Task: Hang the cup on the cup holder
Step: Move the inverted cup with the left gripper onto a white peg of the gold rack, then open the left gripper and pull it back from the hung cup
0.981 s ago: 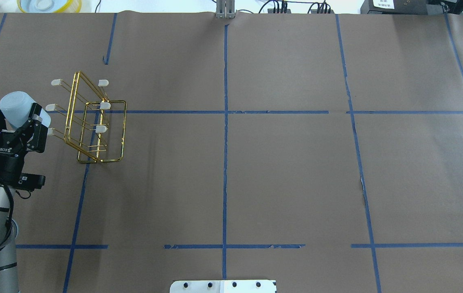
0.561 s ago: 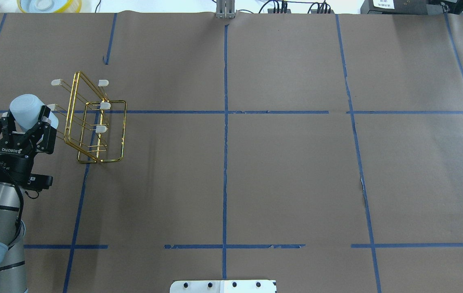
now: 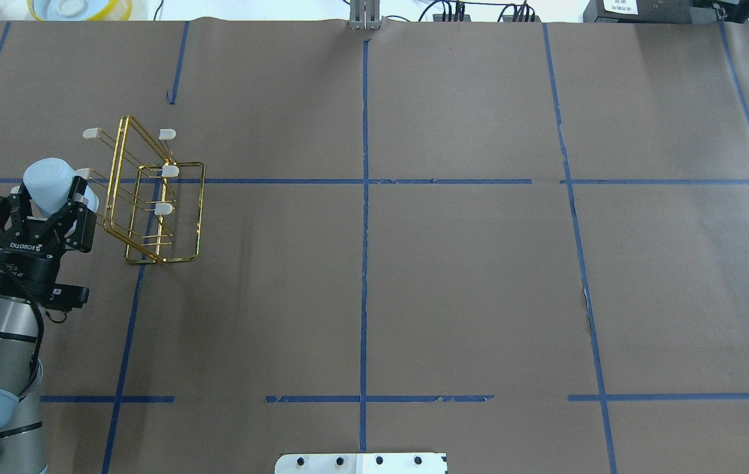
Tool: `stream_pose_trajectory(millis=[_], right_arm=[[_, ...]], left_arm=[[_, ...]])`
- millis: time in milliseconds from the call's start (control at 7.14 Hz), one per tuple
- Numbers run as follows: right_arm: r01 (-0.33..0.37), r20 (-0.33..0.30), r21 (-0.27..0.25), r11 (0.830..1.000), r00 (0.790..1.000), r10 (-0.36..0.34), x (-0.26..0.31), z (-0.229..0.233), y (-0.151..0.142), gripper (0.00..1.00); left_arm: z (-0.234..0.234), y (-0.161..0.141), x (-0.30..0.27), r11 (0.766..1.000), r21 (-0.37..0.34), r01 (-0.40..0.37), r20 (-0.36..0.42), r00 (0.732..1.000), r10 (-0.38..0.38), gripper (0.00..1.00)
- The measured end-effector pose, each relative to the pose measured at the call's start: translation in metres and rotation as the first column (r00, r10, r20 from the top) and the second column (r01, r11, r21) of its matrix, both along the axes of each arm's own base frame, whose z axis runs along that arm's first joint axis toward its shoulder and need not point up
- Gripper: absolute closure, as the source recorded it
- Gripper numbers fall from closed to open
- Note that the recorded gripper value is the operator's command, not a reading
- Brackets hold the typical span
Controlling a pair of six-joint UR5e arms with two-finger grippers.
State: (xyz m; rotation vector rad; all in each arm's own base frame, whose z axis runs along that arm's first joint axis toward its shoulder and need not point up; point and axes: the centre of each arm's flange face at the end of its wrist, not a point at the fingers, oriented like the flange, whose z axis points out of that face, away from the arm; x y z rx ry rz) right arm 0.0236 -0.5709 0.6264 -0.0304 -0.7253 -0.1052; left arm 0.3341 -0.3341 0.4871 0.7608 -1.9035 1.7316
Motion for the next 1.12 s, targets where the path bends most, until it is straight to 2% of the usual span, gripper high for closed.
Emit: stream_pose_trajectory(millis=[140,280,841,1121], right_arm=[[0.0,0.0,0.0,1.0,1.0,0.0,0.0,0.0,0.0,0.0],[0.0,0.0,0.0,1.0,1.0,0.0,0.0,0.0,0.0,0.0],[0.0,0.0,0.0,1.0,1.0,0.0,0.0,0.0,0.0,0.0],[0.0,0.0,0.0,1.0,1.0,0.0,0.0,0.0,0.0,0.0]], left_arm=[[0.0021,-0.0001,0.0012,1.0,-0.001,-0.001,-0.001,1.0,0.001,0.54],[0.0036,-0.0002,0.0018,1.0,-0.003,-0.003,0.001,1.0,0.003,0.01],[0.005,-0.0001,0.0023,1.0,-0.007,-0.009,0.018,1.0,0.009,0.0],[0.0002,-0.0005,-0.0004,1.0,-0.006,-0.007,0.067,0.998,0.008,0.0]])
